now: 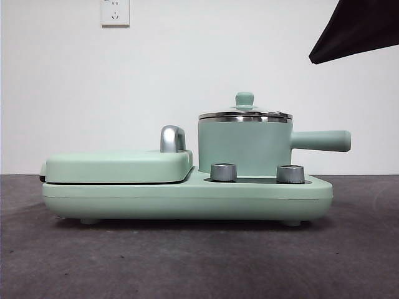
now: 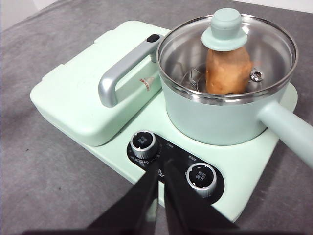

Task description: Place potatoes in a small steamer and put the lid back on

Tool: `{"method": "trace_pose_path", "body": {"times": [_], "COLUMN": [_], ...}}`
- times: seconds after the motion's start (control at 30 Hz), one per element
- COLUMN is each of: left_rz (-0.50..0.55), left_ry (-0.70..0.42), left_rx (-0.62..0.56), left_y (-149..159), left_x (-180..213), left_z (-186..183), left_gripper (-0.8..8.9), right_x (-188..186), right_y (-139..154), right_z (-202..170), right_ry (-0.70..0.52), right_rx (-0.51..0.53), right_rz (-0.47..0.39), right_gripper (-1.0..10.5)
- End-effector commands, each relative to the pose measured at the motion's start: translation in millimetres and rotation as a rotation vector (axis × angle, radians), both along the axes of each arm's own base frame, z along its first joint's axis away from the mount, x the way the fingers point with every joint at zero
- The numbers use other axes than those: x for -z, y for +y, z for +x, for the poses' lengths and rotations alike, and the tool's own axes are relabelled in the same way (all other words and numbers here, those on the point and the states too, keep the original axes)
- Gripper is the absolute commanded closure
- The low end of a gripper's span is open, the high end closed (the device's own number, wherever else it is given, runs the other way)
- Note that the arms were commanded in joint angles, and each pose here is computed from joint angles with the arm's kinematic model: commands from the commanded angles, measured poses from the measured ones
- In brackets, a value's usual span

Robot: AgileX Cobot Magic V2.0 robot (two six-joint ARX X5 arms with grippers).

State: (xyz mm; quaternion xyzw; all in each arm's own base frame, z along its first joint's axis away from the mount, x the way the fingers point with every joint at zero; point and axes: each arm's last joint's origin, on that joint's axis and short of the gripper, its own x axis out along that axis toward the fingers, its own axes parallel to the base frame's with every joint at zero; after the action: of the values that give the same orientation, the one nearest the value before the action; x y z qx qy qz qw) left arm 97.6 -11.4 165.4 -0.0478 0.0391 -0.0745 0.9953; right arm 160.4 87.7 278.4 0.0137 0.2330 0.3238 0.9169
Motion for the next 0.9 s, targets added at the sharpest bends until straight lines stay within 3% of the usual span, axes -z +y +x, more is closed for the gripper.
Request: {"method": "trace_pose_path", "body": {"times": [0.03, 0.5, 0.57, 0.73, 0.9], "left_rz": [-0.005, -0.006, -0.006, -0.006, -0.006], "left_ry": [-0.018, -0.052, -0.052, -0.052, -0.052], "left_rx": [0.003, 0.003, 0.003, 0.003, 0.003], "left_y": [-0.1, -0.1, -0.1, -0.1, -0.1], "left_x": [3.7, 0.2, 0.2, 0.2, 0.2], "left_z": [-1.2, -1.3, -1.3, -1.3, -1.3], "left_gripper": [8.07, 8.07, 8.07, 8.07, 8.07], "right_x": [-5.6, -7.2, -10.6, 1.3, 44.8], "right_y": [1.6, 0.3, -6.2, -36.2, -67.1], "right_z": [0.7, -1.3, -5.7, -28.1, -53.7], "right_ry": [-0.013, -0.032, -0.129, -0.249, -0.332], "right_rx": [-0.002, -0.004, 0.007, 0.228, 0.476], "right_rz": [0.019, 0.009, -0.089, -0.160, -0.169], "right_gripper": [9.3, 9.3, 9.3, 9.3, 9.3]}}
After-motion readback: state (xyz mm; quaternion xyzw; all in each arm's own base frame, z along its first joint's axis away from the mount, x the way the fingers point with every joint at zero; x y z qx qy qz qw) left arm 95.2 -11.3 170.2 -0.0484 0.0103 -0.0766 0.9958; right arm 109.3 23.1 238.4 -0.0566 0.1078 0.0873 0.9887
